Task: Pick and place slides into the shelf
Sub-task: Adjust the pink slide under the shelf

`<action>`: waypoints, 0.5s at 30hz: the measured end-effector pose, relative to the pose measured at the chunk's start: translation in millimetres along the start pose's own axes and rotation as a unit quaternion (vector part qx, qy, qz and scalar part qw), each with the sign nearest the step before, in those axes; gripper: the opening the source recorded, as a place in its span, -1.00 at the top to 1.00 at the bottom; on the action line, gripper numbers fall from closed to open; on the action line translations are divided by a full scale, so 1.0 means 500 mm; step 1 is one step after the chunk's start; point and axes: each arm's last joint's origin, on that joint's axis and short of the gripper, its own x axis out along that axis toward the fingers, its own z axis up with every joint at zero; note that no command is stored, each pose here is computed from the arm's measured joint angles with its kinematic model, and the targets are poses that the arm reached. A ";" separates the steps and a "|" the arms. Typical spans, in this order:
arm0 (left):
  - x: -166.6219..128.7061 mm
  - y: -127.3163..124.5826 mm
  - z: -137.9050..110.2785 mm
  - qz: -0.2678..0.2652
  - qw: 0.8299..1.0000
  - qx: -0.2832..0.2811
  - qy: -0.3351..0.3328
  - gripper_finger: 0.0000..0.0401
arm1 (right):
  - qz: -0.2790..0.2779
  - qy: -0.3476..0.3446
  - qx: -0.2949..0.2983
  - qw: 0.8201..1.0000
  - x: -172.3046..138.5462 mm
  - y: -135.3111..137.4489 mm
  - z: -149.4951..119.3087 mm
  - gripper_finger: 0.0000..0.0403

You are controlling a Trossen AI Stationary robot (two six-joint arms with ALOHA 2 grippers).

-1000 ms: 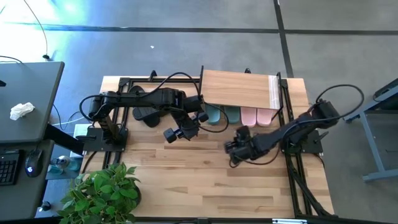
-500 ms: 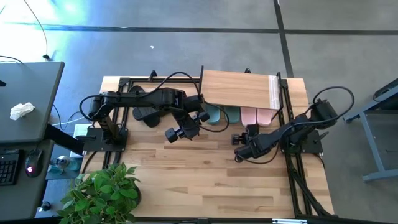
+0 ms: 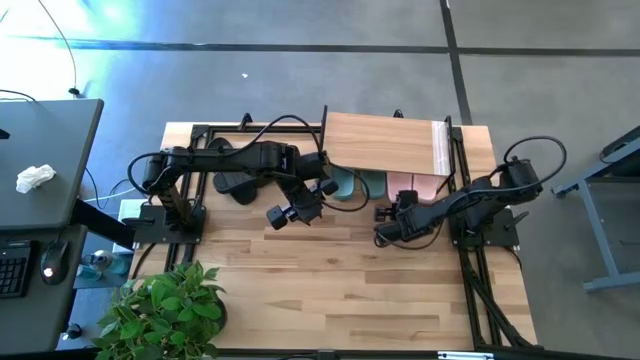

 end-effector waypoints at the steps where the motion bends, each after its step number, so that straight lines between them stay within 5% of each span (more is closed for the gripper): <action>1: 0.000 0.000 0.000 0.000 1.000 0.000 0.000 0.24 | 0.000 -0.001 0.001 1.000 0.001 0.001 0.001 1.00; 15: 0.000 0.001 0.001 0.003 1.000 0.000 -0.002 0.24 | -0.013 -0.004 0.021 1.000 0.015 0.003 0.017 1.00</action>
